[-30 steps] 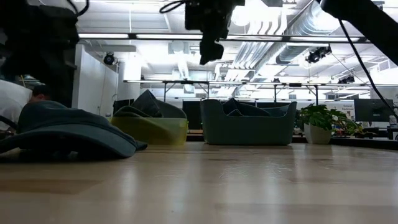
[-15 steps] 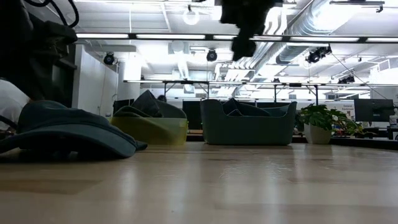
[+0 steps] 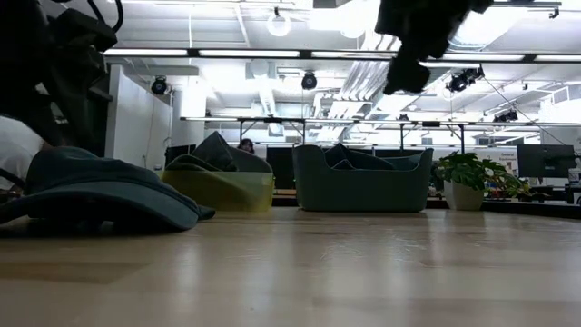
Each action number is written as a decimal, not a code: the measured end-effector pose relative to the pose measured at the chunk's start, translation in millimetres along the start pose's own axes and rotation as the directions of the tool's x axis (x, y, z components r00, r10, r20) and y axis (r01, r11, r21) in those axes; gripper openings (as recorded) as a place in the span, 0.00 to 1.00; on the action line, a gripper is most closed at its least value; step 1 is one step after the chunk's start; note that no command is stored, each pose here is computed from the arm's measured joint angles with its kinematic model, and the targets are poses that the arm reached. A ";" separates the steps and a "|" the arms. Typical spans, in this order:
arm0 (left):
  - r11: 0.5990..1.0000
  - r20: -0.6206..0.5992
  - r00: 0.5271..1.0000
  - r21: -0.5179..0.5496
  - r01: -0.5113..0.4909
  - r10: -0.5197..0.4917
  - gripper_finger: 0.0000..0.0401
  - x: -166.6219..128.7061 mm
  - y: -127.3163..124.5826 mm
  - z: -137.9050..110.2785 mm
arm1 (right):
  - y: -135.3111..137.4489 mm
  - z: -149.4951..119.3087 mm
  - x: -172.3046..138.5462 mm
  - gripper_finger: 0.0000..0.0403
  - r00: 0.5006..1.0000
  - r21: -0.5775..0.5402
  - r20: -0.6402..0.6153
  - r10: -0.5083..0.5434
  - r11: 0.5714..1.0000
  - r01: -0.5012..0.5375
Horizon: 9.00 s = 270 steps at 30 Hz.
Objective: Pick & Place hat
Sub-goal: Put the blue cap into the blue bin
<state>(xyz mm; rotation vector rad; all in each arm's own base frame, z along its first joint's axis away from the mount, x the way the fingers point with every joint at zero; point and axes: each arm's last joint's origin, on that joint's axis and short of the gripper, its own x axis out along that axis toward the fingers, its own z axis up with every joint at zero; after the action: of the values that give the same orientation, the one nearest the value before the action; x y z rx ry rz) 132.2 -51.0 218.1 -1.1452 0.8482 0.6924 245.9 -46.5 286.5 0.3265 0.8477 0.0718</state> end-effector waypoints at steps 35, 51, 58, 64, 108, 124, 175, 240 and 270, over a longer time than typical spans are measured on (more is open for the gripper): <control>0.975 -0.025 0.993 -0.186 -0.118 0.115 0.59 26.0 -8.4 -8.5 | 12.5 -30.1 22.7 0.59 0.998 -0.004 -0.005 0.060 0.998 -0.060; 0.969 -0.017 0.994 -0.219 -0.113 0.112 0.10 26.7 -9.2 -8.5 | 12.1 -28.6 22.8 0.59 0.999 -0.005 0.012 0.041 0.999 -0.041; 0.978 -0.014 0.995 -0.183 -0.098 0.098 0.02 26.9 -10.6 -8.5 | 12.1 -28.7 22.8 0.59 0.999 -0.005 0.011 0.040 0.999 -0.040; 0.986 0.018 0.999 -0.160 -0.044 0.048 0.01 24.7 -16.2 -7.4 | 12.1 -28.7 22.9 0.59 0.999 -0.005 0.011 0.040 0.999 -0.040; 0.688 0.416 0.697 0.709 0.153 -0.584 0.00 -83.7 -126.7 21.9 | 25.8 -9.2 19.6 0.59 0.933 0.014 0.160 0.322 0.944 -0.329; 0.655 0.582 0.406 0.753 0.059 -0.705 0.00 -117.0 -147.2 31.8 | 27.1 13.0 14.3 0.59 0.891 -0.083 0.424 0.163 0.987 -0.141; 0.635 0.598 0.289 0.771 0.046 -0.747 0.00 -127.7 -154.9 33.7 | 38.3 48.1 68.3 0.58 0.650 -0.165 0.732 0.206 0.978 -0.125; 0.793 0.715 0.380 0.411 0.450 -0.587 0.70 -122.9 -136.7 51.1 | 21.9 2.3 1.2 0.00 0.713 -0.137 0.471 -0.520 0.755 0.641; 0.569 0.660 0.472 -0.081 0.818 -0.585 0.70 -12.8 -177.0 118.1 | 30.2 -17.1 19.7 0.00 0.303 -0.731 0.350 -0.886 -0.057 0.680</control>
<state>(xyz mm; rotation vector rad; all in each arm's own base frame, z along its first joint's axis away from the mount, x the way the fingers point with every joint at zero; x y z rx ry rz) 297.8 12.8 336.3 -1.4025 -0.3689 0.4235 248.2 -9.7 271.2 -1.2030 1.0414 -0.6759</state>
